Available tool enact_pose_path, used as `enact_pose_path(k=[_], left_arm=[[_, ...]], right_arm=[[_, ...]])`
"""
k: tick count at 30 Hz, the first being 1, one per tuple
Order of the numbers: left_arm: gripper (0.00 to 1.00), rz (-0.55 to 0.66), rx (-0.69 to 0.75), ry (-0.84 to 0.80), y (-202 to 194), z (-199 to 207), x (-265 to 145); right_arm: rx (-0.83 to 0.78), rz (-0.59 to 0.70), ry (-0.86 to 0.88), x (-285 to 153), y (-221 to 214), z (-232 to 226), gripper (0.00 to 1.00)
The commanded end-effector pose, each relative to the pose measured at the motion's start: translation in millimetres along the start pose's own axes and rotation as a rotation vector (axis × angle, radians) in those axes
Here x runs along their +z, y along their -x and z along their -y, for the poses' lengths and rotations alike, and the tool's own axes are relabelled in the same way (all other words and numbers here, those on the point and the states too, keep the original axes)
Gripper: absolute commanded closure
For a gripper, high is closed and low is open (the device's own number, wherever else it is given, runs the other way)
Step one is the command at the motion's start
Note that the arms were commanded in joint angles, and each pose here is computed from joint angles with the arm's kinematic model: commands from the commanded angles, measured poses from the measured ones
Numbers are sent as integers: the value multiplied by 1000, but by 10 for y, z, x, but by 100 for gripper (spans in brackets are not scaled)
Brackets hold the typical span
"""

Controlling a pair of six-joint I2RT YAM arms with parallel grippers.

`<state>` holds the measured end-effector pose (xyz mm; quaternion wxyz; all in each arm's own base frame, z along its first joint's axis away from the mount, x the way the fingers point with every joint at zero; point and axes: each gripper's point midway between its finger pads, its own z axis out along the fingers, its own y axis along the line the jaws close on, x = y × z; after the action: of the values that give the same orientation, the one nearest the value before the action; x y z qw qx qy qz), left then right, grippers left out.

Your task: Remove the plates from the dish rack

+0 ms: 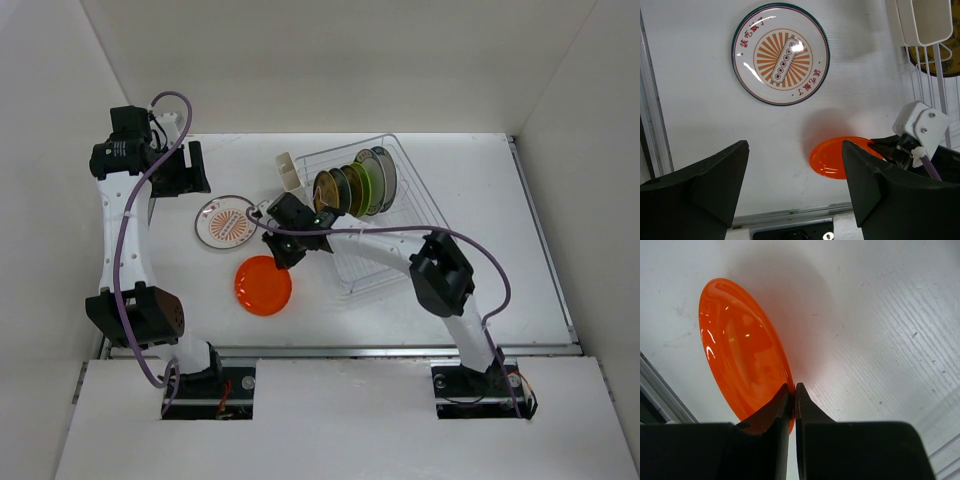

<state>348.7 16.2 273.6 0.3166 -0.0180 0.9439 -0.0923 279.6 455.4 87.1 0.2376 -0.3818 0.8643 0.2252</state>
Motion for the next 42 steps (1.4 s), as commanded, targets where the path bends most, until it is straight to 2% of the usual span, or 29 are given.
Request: enact_pose_path(k=[1,4,7,14,19,23,25,27,30,33,35,37,38,42], left_arm=[[28,-1,-12,-10,-16,9,-5],[28,-1,-12,-10,-16,9,-5],[28,-1,-12,-10,-12,15,-27],[28,-2,-3,-1,-13,-5,-27],[28,-2,-3,-1,-13,-5,-27],[28,-11,-5,8,-40,-25,-9],[28,-11,-5,8,-40,-25,-9],[28,-11,-5,8,-40,-25,-9],[28,6,0,18,-9,-29,-60],[27,6,0,27,-10,-45,-60],[27,6,0,27,-10,-45,-60],[27,6,0,27,-10,-45,-60],[27,6,0,27,-10,-45,-60],[27,6,0,27,-10,-45,-60]], right_arm=[[-41,-23,-4,149,-35,41,95],[-35,-67,0,337,-178,73,91],[-36,-63,-19,419,-148,114,89],[-40,-36,-65,388,-71,184,81],[-41,-24,-72,347,-30,187,61],[-44,12,-85,215,94,181,59],[-48,59,-90,12,265,145,58],[-36,123,-97,-223,479,143,51],[19,276,-114,-872,916,173,34],[133,440,-161,-1573,1286,357,27],[235,528,-238,-2066,1422,748,25],[338,564,-294,-2293,1419,1077,23],[402,578,-378,-2410,1373,1464,23],[577,534,-618,-2623,1026,2351,28]])
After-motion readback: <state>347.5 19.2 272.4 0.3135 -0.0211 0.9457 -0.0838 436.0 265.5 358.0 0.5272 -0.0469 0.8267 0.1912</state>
